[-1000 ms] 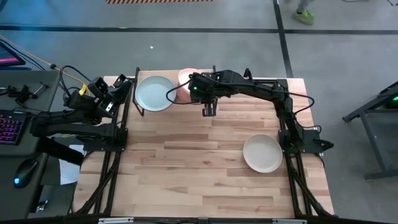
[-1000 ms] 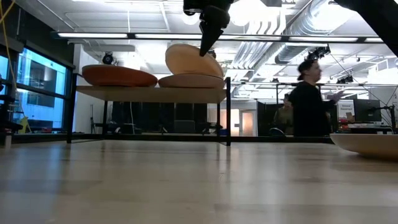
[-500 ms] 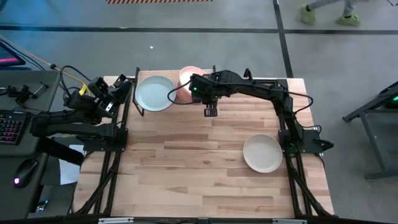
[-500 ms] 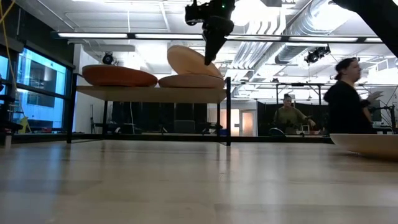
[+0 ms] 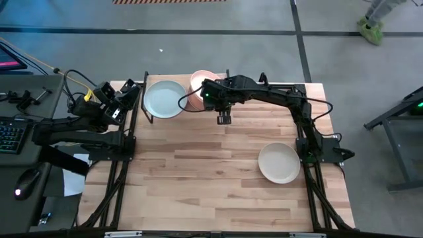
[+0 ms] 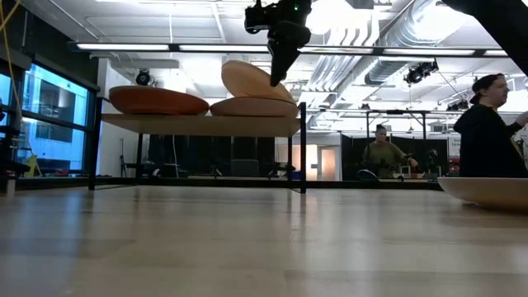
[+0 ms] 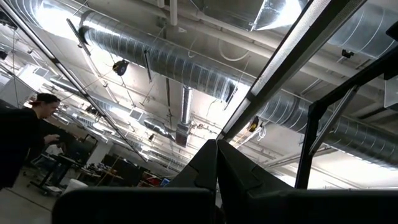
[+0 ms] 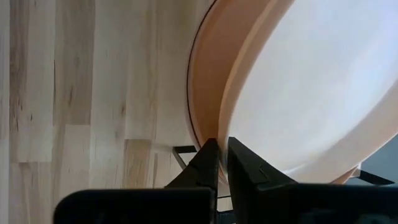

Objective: Place and stack plates onto a shelf
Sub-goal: Stack the light orange plate on top of the brown plate, then stack the white plate on top of the light blue plate

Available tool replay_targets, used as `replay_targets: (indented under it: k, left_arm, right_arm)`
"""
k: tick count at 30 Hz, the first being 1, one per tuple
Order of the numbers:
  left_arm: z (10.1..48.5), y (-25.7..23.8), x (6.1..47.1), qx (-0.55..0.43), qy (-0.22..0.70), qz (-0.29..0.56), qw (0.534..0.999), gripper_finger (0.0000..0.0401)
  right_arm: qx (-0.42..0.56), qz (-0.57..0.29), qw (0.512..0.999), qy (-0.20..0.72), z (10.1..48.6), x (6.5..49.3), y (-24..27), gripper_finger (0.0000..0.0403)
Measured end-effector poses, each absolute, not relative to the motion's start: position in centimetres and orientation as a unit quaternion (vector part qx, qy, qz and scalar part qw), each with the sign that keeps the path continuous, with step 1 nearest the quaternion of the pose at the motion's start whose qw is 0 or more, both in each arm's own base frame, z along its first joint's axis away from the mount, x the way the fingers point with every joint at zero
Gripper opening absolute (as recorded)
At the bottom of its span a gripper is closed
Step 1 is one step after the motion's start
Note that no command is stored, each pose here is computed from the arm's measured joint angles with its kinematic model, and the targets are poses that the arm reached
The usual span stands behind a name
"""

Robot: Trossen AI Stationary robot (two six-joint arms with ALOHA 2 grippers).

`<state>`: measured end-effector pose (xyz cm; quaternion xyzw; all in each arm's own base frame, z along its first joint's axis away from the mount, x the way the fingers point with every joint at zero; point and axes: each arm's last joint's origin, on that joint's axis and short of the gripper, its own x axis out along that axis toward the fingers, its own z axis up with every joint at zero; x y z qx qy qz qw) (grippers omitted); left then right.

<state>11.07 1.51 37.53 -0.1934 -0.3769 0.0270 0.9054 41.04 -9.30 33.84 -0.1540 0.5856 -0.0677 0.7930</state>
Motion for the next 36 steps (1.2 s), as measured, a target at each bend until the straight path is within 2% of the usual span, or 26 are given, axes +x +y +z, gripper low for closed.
replay_targets:
  k: [5,13,17,23,28,36]
  left_arm:
    - [37.5,1.5,11.1,-0.193,-0.377,0.027,0.905,0.0]
    - [37.5,1.5,11.1,-0.193,-0.377,0.027,0.905,0.0]
    - [37.5,1.5,11.1,-0.193,-0.377,0.027,0.905,0.0]
    - [37.5,1.5,11.1,-0.182,-0.377,0.033,0.908,0.0]
    - [37.5,1.5,11.1,-0.178,-0.376,0.035,0.909,0.0]
    - [37.2,1.5,11.3,-0.179,-0.356,0.039,0.916,0.0]
  right_arm:
    - [-0.155,-0.066,0.792,0.587,33.8,41.0,-9.1,0.0023]
    - [-0.204,-0.076,0.774,0.595,33.9,41.0,-8.6,0.0107]
    - [-0.214,-0.084,0.771,0.594,34.6,40.7,-8.5,0.0133]
    - [-0.179,-0.088,0.787,0.583,36.2,40.1,-8.3,0.0142]
    - [-0.108,-0.056,0.799,0.589,36.9,39.0,-7.7,0.0142]
    - [-0.04,-0.038,0.792,0.609,37.4,35.6,-6.8,0.0142]
